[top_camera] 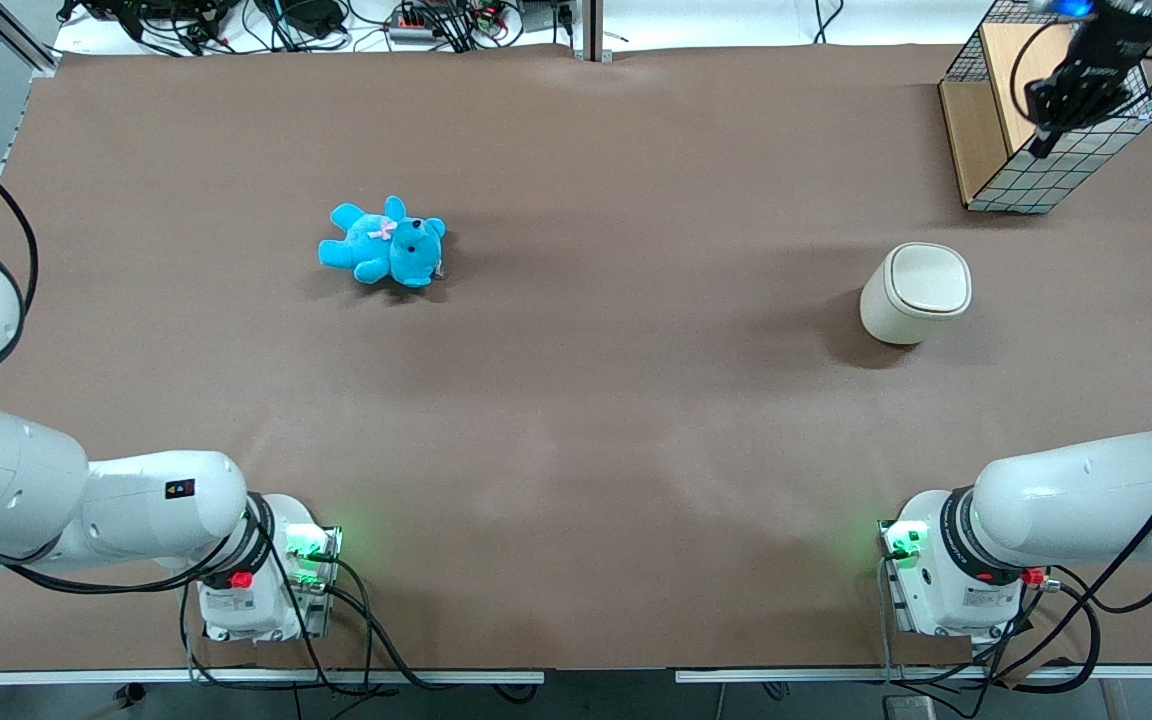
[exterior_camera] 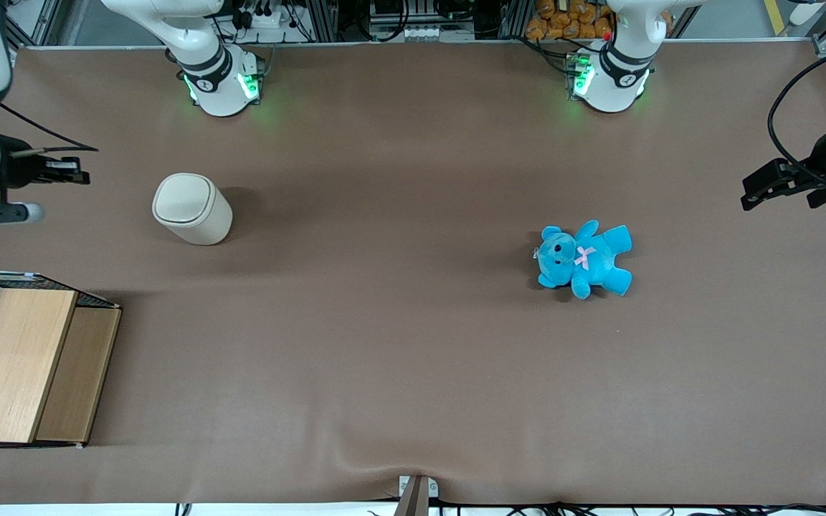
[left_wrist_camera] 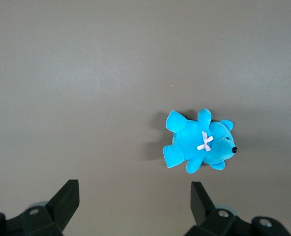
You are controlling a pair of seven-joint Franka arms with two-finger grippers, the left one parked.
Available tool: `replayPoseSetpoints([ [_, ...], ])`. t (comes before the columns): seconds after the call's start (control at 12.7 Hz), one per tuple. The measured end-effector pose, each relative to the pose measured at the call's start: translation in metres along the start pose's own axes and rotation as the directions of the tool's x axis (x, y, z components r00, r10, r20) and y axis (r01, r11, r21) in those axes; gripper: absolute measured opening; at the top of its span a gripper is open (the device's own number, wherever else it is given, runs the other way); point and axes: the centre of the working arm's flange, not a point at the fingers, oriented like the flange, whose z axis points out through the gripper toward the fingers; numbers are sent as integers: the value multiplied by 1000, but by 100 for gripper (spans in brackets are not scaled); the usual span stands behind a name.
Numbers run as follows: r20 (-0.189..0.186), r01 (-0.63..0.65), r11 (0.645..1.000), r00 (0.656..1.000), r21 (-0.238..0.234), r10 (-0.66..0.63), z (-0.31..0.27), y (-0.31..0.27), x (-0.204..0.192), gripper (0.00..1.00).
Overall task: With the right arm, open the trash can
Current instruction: 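Move the right gripper toward the white trash can's lid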
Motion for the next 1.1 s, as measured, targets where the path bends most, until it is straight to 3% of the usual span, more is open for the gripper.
replayPoseSetpoints([
  [0.47, 36, -11, 1000, 999, 11, 10, 67, 6, 6, 1],
  [1.1, 8, -33, 999, 999, 13, 32, 143, 18, 10, 1],
])
